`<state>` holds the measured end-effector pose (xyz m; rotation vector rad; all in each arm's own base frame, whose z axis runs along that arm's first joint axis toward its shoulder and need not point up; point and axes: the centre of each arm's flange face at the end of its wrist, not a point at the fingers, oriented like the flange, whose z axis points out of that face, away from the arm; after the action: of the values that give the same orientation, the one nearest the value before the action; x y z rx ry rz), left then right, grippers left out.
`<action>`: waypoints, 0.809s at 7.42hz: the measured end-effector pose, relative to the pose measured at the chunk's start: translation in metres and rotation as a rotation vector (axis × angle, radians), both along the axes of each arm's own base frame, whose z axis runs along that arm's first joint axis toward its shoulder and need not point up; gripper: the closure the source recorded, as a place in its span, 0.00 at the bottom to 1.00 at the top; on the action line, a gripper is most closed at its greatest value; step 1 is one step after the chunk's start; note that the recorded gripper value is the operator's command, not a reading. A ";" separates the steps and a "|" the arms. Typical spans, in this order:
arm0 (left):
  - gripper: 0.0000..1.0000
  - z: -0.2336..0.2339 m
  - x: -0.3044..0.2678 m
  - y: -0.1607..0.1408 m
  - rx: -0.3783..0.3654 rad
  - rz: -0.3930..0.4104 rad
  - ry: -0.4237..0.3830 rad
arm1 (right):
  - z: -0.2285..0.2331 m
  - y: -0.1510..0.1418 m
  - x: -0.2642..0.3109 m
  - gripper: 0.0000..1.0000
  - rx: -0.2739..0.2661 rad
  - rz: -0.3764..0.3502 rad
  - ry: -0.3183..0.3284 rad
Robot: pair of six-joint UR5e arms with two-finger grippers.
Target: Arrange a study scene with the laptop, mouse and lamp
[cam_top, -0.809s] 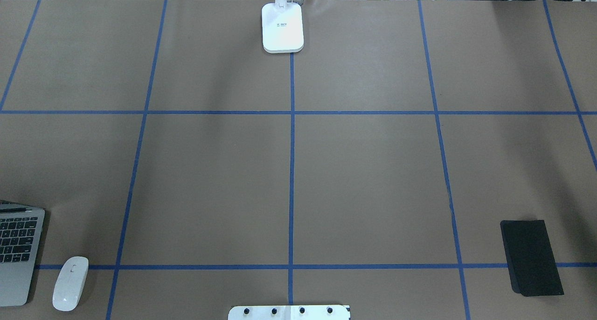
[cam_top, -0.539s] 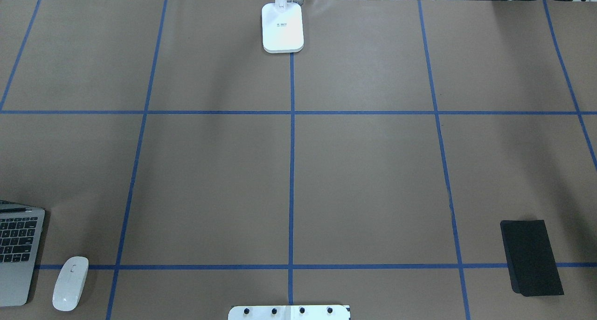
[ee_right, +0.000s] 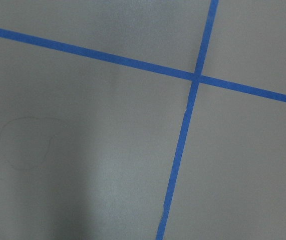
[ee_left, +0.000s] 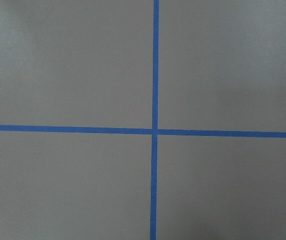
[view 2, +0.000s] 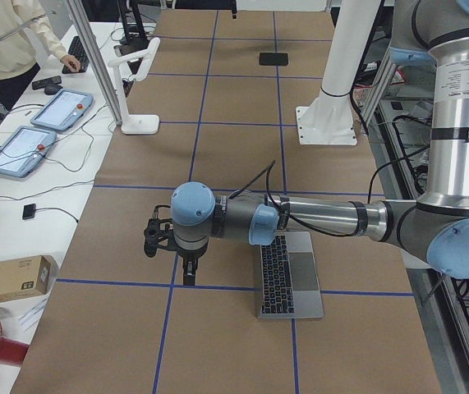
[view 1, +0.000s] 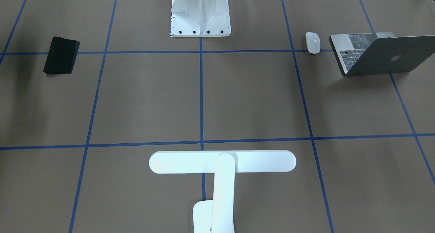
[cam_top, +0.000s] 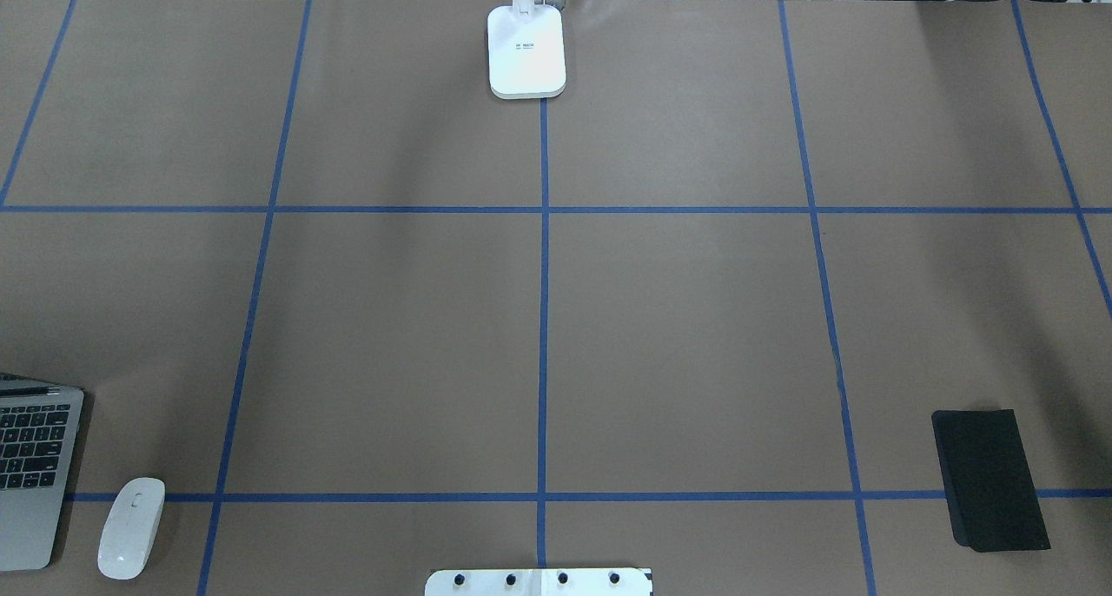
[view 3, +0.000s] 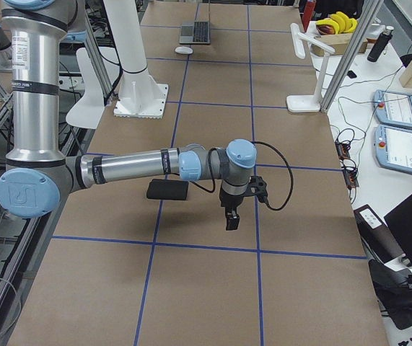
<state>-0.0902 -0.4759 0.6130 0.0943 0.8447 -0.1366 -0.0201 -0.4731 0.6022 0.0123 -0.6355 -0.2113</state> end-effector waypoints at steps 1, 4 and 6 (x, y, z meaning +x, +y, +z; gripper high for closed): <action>0.00 0.006 0.001 0.010 -0.059 -0.017 0.005 | -0.001 0.001 -0.002 0.00 -0.008 0.008 -0.003; 0.00 0.003 0.005 0.065 -0.288 -0.181 0.036 | -0.015 0.002 -0.024 0.00 -0.048 0.049 -0.013; 0.00 0.015 0.007 0.091 -0.411 -0.258 0.046 | -0.023 0.008 -0.032 0.00 -0.069 0.055 -0.051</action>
<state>-0.0830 -0.3848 0.6277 -0.1877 0.8330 -0.5528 -0.0523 -0.4648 0.5796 -0.0311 -0.6923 -0.1361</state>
